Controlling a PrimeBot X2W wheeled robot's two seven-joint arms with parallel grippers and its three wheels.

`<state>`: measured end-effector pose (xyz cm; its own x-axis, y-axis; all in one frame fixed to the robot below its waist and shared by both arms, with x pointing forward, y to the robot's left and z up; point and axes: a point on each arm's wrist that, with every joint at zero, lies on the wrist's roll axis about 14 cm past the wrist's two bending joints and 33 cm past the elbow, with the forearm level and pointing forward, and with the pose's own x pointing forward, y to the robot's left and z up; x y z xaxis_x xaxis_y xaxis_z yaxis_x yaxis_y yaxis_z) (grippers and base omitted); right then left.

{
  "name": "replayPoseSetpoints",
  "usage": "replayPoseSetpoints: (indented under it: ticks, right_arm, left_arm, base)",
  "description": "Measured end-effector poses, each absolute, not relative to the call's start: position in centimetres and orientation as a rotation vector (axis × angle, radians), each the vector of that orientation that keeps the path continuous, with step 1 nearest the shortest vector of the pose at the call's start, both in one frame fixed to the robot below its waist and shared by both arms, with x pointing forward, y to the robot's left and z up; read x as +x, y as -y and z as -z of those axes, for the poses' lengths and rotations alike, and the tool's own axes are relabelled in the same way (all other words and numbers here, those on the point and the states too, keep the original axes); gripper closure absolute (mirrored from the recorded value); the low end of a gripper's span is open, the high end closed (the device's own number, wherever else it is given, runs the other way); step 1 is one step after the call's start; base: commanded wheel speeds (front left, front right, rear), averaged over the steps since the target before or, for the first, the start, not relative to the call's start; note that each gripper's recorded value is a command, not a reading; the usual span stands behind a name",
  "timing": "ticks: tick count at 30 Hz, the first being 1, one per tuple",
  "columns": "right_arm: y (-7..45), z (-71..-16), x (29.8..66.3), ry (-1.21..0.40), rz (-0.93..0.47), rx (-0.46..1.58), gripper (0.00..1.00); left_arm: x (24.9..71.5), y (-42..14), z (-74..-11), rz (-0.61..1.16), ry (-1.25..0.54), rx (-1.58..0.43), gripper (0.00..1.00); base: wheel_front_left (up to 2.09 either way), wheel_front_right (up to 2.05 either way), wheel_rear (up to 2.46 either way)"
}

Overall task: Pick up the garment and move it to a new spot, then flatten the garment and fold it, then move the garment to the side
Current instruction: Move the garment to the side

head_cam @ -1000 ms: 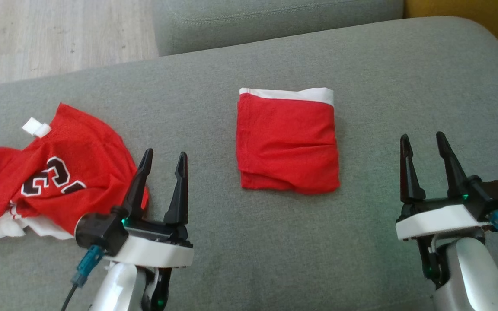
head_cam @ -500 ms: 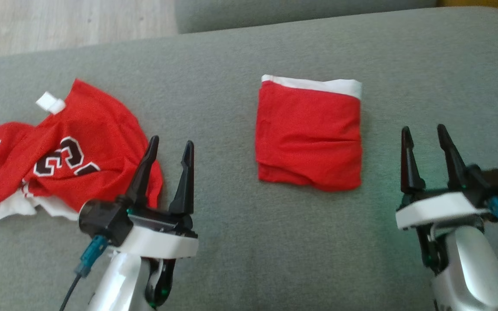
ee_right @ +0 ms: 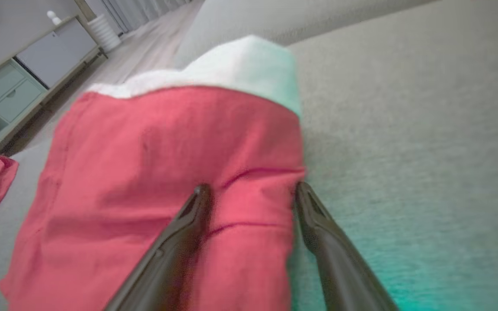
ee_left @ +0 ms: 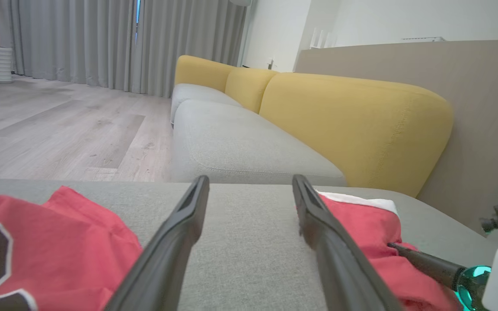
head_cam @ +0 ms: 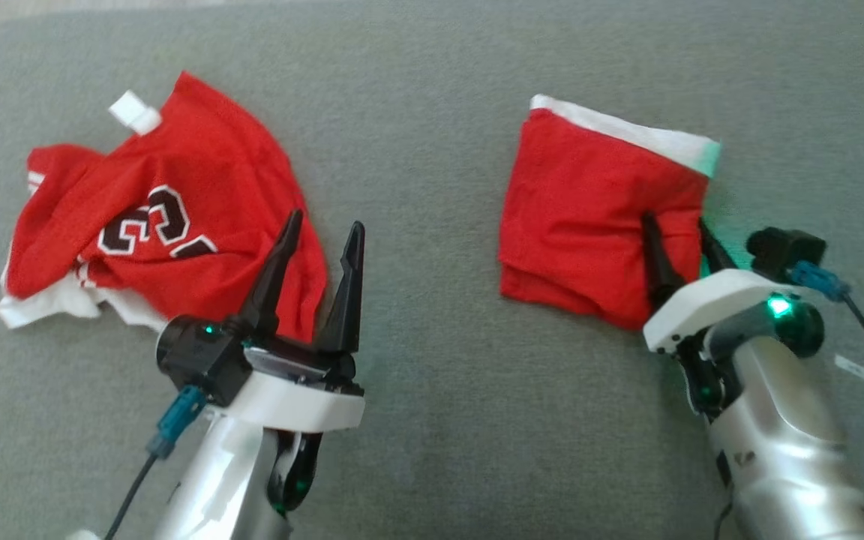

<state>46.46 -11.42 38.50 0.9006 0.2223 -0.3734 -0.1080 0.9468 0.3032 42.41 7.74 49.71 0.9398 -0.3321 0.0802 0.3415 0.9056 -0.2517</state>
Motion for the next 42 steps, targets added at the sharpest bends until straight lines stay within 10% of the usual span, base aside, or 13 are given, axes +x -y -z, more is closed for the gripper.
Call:
replayPoseSetpoints:
  ticks: [8,10,11,22,42]
  right_arm:
    - [9.5,-36.6,48.9,-0.484,-0.214,0.276,0.00]
    - [9.4,-36.6,49.3,-0.473,-0.221,0.257,0.95]
    - [9.4,-36.7,49.3,-0.463,-0.226,0.241,1.00]
    - [12.5,-38.3,48.5,-0.401,-0.257,-0.005,1.00]
    - [32.9,-40.6,48.4,-0.644,-0.132,-0.549,1.00]
  left_arm:
    - [42.7,-8.4,-48.3,0.328,-0.002,-0.266,0.00]
    - [42.7,-8.4,-48.1,0.326,-0.007,-0.265,0.00]
    - [42.8,-8.4,-48.1,0.327,-0.008,-0.265,0.00]
    - [43.1,-5.7,-50.0,0.410,0.040,-0.275,0.00]
    - [43.8,-0.8,-51.1,0.551,0.067,-0.305,0.00]
  base:
    - [0.00,0.00,0.00]
    - [0.00,0.00,0.00]
    - [0.00,0.00,0.00]
    - [0.00,0.00,0.00]
    - [0.00,0.00,0.00]
